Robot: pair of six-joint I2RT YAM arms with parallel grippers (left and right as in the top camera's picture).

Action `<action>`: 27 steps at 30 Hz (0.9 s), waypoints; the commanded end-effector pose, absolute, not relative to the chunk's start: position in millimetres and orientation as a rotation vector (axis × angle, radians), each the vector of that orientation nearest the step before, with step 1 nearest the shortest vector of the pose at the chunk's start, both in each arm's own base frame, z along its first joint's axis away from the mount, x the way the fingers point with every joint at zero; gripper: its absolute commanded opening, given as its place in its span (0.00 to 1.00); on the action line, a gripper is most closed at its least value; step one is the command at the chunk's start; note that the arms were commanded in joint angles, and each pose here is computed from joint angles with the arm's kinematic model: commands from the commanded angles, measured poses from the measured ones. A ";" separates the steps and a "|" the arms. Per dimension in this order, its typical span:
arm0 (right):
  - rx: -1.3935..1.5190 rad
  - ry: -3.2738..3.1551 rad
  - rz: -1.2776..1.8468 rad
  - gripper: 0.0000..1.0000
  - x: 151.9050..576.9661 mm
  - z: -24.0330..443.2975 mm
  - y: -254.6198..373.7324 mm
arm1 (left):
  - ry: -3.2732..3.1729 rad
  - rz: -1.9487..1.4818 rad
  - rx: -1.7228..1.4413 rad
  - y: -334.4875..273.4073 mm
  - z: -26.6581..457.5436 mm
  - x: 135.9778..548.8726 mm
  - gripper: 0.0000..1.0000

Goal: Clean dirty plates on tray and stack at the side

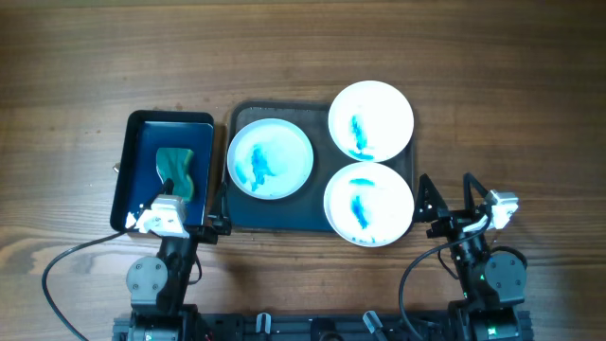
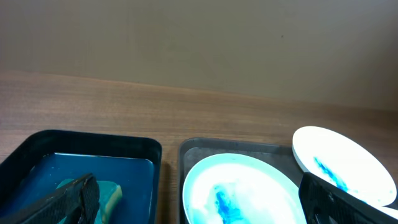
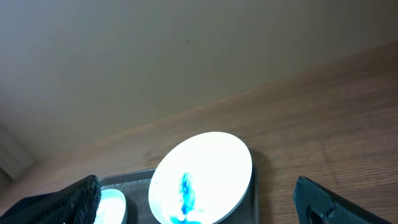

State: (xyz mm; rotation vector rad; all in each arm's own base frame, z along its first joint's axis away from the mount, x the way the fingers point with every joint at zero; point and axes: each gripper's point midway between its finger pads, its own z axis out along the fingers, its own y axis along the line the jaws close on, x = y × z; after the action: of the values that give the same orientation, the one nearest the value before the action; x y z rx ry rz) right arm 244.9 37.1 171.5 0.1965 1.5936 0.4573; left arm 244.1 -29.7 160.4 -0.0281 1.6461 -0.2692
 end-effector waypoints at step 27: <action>0.095 1.591 0.597 1.00 236.4 197.3 62.4 | 1.665 -0.211 -0.075 -19.1 154.0 247.5 1.00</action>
State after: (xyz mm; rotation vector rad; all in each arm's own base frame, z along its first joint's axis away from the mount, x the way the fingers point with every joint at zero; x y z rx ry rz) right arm 241.7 51.1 173.6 0.1984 1.6079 0.5854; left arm 245.9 -20.8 157.3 -0.0695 1.6562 -0.2261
